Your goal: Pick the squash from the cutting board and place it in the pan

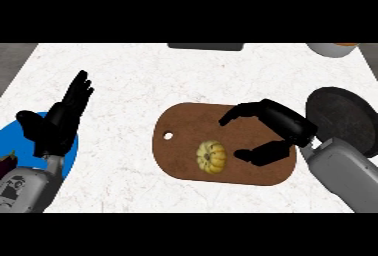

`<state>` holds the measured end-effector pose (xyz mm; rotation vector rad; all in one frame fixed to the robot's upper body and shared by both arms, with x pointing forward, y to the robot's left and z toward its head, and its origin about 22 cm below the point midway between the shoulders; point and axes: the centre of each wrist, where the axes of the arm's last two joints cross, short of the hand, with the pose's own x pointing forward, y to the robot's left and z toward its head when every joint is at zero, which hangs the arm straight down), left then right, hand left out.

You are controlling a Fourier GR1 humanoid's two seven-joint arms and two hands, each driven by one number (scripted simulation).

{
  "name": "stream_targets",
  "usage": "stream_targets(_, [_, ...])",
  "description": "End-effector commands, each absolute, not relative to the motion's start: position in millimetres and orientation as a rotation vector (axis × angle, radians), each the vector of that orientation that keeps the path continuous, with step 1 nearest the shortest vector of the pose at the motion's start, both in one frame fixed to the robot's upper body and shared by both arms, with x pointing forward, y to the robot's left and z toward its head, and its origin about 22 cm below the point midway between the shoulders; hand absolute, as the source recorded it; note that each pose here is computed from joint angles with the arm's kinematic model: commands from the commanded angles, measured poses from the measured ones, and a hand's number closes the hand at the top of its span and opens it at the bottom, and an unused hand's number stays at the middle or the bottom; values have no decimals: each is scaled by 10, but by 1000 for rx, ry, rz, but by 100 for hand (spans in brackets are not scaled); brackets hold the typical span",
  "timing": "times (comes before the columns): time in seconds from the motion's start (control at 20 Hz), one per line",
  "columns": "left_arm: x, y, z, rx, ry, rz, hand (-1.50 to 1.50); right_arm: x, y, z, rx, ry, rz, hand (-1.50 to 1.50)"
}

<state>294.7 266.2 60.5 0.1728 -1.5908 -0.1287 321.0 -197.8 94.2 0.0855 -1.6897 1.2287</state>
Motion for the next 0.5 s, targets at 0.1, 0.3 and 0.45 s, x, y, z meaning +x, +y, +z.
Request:
stream_targets(0.1, [2983,2689,509,214,-1623,-60,0,3279,-1945,1719,-64,-1856,1528,-150])
stream_targets(0.3, [2942,2748,481,193,-1616,-62,0,3224,-1805,2253,-150,-1718,1733,-150])
stream_targets(0.45, [3049,2671,503,194,-1618,-51,0,3166,-1628,2681,-254,-1621,1917,-150])
